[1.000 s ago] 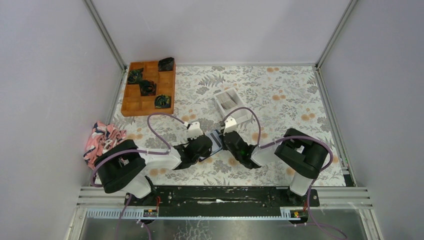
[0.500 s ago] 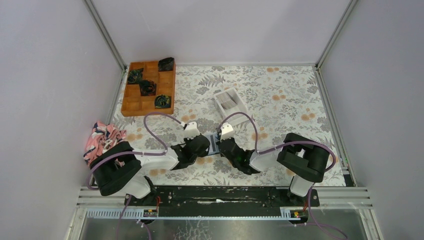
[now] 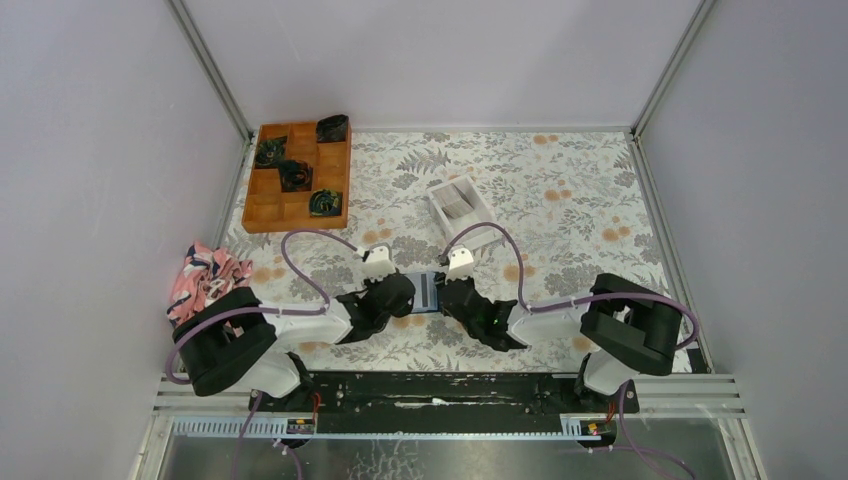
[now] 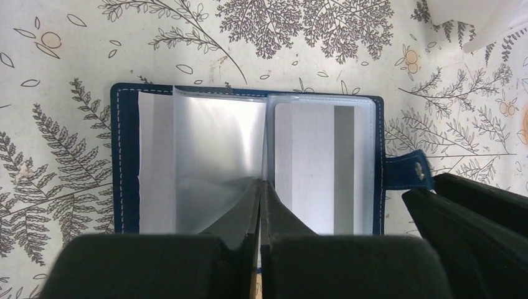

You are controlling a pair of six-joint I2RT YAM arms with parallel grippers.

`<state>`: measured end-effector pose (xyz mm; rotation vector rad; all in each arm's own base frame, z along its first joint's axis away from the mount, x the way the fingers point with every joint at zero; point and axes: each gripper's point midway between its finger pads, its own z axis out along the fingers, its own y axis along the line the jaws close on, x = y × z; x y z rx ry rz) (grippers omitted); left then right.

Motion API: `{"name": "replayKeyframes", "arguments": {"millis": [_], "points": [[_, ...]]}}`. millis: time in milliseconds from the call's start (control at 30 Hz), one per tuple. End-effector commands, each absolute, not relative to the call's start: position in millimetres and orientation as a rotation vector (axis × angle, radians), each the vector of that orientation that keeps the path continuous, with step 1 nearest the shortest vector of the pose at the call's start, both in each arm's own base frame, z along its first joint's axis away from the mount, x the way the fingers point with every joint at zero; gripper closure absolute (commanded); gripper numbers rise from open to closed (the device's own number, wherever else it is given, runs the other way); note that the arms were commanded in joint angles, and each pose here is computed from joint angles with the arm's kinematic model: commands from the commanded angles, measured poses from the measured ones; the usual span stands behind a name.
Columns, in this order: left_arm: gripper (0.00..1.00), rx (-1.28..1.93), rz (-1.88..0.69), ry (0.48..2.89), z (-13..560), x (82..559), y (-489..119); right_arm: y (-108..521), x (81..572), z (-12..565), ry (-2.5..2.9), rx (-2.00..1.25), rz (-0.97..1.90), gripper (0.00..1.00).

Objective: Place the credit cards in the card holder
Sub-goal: Insert the credit card into the card holder.

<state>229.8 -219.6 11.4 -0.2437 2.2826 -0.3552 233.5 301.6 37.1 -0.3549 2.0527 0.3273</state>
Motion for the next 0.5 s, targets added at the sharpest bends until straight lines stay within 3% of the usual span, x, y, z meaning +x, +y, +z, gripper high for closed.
{"name": "replayKeyframes", "arguments": {"millis": [0, 467], "points": [[1.0, -0.233, -0.29, 2.33, -7, 217, -203, 299, 244, 63, 2.008, -0.251, 0.299, 0.64], [1.0, -0.224, -0.293, 2.323, -6, 216, -201, 261, 279, 94, 2.011, -0.154, 0.175, 0.6]]}}
